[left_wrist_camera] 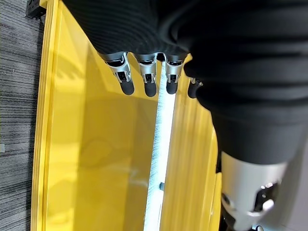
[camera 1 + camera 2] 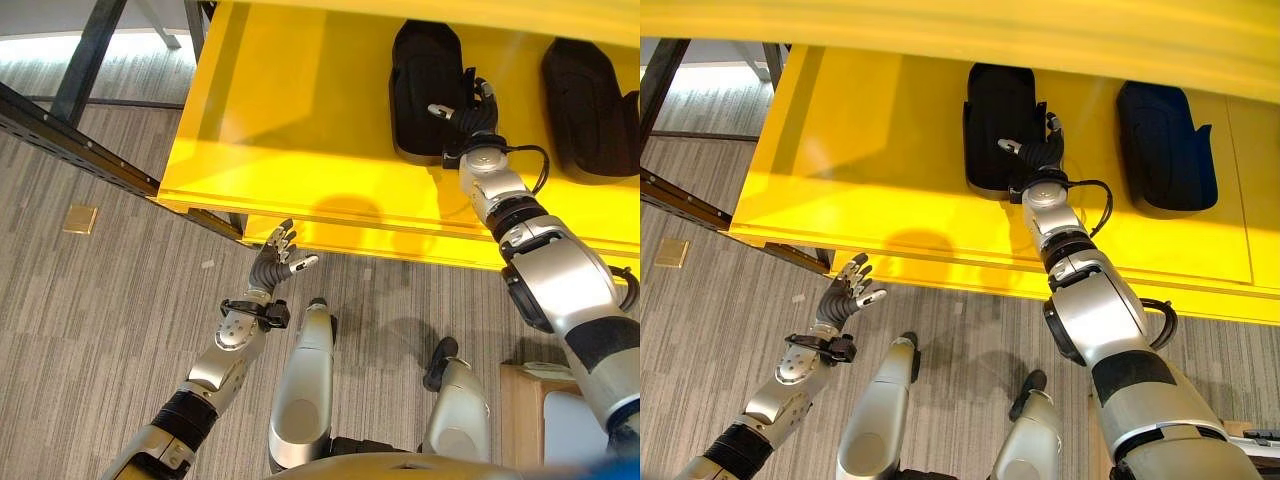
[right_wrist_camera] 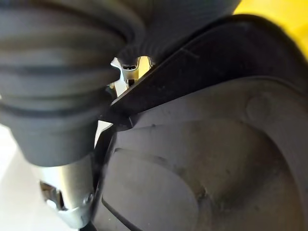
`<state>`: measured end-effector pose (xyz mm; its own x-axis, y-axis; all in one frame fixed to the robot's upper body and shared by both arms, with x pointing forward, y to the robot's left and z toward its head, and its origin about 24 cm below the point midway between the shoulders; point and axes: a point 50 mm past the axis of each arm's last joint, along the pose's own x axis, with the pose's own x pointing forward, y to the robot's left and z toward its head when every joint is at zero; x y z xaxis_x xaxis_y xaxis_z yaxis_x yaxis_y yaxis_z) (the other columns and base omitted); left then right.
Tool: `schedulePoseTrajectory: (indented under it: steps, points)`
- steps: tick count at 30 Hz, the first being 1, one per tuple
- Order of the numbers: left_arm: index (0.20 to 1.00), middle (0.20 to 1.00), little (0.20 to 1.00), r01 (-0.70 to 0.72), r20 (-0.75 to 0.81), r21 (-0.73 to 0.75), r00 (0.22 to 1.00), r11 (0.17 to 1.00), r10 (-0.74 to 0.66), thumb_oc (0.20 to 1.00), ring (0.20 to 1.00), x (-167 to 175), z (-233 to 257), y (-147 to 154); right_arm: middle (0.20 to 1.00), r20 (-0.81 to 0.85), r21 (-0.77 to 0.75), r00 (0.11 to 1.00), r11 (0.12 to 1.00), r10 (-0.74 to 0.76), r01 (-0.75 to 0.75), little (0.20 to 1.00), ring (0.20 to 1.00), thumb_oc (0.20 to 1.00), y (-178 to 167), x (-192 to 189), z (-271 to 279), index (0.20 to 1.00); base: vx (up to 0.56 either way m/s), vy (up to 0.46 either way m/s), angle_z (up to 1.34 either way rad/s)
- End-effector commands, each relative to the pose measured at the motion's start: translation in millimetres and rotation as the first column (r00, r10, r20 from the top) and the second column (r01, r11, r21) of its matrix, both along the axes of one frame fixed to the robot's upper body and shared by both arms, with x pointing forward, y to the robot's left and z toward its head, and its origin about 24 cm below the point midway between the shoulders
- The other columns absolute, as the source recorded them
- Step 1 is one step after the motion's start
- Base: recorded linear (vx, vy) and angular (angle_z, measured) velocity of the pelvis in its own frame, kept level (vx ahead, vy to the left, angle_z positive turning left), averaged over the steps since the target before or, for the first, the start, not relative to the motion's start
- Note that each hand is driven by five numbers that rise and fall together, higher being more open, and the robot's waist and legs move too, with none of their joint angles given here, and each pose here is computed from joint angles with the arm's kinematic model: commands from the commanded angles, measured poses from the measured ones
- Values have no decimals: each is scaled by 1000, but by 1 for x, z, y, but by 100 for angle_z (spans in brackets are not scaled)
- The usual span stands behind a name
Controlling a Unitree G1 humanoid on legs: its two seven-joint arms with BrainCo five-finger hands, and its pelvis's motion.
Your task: Move parts from the plastic box to the shelf.
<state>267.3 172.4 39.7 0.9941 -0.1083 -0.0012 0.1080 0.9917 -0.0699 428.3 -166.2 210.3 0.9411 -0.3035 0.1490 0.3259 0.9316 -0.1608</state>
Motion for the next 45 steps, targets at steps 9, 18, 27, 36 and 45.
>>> schedulePoseTrajectory:
  steps: [9,18,27,36,45]
  points:
    - [1000,1000,1000,-7,92,-22,996,1000,9,1000,1000,2,18,4,1000,39,40,999,999,-14,12,1000,1000,1000,-10,-2,0,1000,0,0,0]
    - [1000,1000,1000,-30,92,-18,995,999,31,1000,1000,0,17,8,1000,88,52,996,998,-28,24,1000,1000,1000,-27,-8,-4,1000,0,0,0]
    - [1000,1000,1000,-58,91,-21,994,998,59,1000,1000,-1,15,13,1000,229,78,972,994,60,-80,1000,1000,1000,-19,-24,-5,1000,-3,-16,-7]
    - [1000,1000,1000,-80,75,-28,994,996,82,1000,1000,-3,11,16,1000,290,122,937,964,193,-237,1000,1000,1000,-4,-61,-43,1000,1,-47,-6]
    - [1000,1000,1000,-102,35,-1,994,995,102,1000,1000,-10,-2,25,1000,235,222,913,896,333,-384,1000,1000,1000,8,-110,-103,1000,79,-59,-2]
